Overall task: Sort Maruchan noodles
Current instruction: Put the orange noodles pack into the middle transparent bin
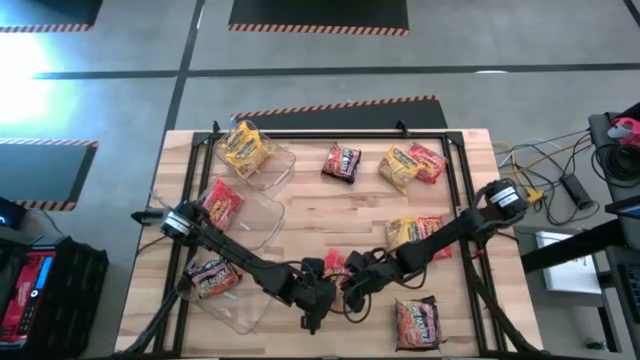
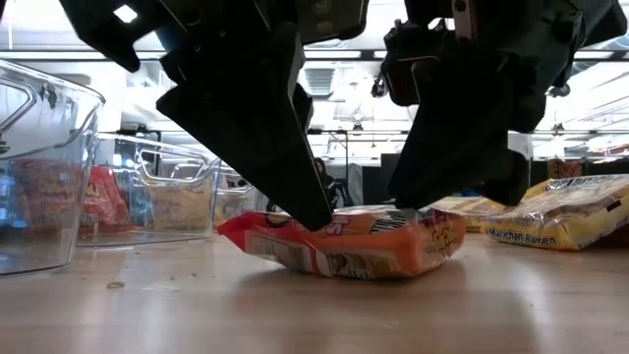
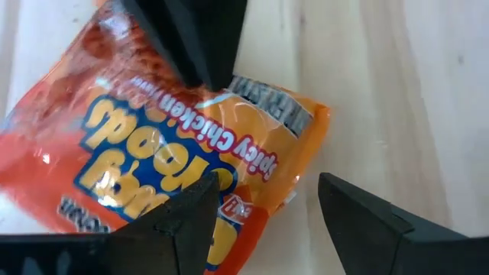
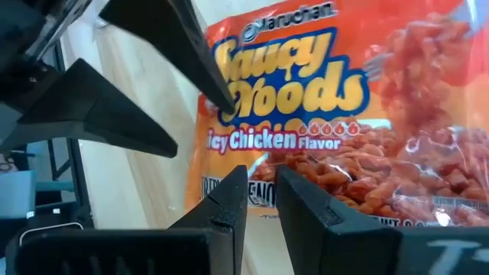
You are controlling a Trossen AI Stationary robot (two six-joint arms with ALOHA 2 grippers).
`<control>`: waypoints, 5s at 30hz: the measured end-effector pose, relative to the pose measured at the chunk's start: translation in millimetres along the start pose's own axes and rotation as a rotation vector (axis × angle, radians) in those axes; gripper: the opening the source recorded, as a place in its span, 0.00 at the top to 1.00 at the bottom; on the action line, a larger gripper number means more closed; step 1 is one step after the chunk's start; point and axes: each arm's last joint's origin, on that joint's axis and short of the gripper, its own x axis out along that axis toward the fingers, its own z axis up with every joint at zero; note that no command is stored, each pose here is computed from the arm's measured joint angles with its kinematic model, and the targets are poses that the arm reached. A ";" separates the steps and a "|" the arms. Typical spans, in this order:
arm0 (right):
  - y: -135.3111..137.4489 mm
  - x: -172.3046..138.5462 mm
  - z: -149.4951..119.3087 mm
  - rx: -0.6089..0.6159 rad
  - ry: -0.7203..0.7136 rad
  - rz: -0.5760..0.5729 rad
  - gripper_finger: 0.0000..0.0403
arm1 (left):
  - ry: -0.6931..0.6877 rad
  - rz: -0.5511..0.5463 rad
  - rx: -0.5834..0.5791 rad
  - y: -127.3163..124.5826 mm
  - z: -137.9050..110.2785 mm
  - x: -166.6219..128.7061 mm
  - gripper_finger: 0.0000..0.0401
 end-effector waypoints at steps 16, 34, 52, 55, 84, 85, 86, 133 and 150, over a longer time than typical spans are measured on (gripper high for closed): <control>1.4 -1.2 -13.6 -0.022 -0.012 -0.062 0.84 | -0.090 0.160 -0.058 17.2 13.6 -46.7 0.48; 3.2 -4.6 -32.0 -0.055 -0.032 -0.131 0.84 | -0.127 0.233 -0.276 29.3 13.2 -47.9 0.48; -3.6 -4.3 -35.6 -0.088 -0.025 -0.190 0.84 | -0.139 0.065 -0.432 68.5 20.3 -58.0 0.48; -3.3 -4.3 -35.5 -0.094 -0.027 -0.190 0.84 | -0.144 0.083 -0.439 73.1 16.0 -60.9 0.48; 16.6 -7.2 10.4 -0.301 -0.021 -0.084 0.84 | -0.257 -0.256 -0.641 135.8 -44.2 -92.3 0.48; 18.3 -7.8 14.9 -0.309 -0.029 -0.081 0.84 | -0.262 -0.259 -0.642 135.5 -42.1 -93.3 0.48; 19.4 -8.4 19.3 -0.324 -0.031 -0.086 0.84 | -0.263 -0.260 -0.647 135.7 -40.8 -93.2 0.48; -10.2 -5.4 2.6 -0.257 -0.018 -0.296 0.84 | -0.244 -0.263 -0.698 157.9 -34.2 -90.5 0.48; -16.0 -4.1 -0.6 -0.274 -0.023 -0.310 0.84 | -0.185 -0.164 -0.628 159.0 -15.2 -112.3 0.48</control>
